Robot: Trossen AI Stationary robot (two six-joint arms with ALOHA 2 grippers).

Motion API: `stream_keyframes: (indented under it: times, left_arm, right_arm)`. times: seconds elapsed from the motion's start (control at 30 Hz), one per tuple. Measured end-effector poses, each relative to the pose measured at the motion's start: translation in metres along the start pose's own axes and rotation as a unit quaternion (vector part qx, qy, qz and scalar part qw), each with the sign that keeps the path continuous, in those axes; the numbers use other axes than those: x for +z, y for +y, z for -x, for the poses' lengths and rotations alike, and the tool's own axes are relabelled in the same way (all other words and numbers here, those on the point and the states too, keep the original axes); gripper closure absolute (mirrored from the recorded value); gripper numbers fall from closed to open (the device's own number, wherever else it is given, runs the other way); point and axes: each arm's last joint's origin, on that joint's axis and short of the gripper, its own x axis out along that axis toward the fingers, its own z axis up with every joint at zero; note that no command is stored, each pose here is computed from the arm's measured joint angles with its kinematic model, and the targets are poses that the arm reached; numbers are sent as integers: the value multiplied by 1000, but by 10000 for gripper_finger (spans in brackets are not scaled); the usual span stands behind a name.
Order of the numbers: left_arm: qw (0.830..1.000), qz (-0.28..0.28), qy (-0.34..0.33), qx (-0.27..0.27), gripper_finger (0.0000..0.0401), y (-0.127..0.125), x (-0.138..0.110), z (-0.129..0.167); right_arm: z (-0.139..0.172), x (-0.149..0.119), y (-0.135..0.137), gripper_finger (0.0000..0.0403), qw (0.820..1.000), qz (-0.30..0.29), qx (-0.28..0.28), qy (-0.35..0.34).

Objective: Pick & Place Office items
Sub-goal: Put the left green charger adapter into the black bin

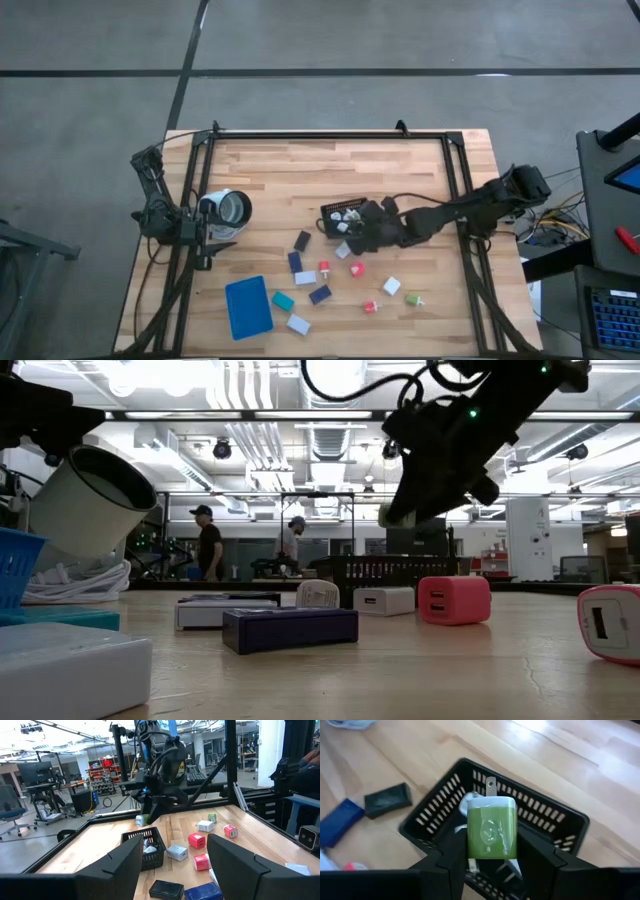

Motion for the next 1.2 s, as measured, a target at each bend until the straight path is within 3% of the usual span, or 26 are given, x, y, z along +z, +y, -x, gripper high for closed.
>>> stream_keyframes:
  times: [0.7,1.2]
  left_arm:
    - [1000,0,0,0,176,0,0,0]
    - [1000,0,0,0,176,0,0,0]
  right_arm:
    - [-22,-5,-29,259,998,-14,-30,48]
    - [-45,-6,-52,259,998,-16,28,61]
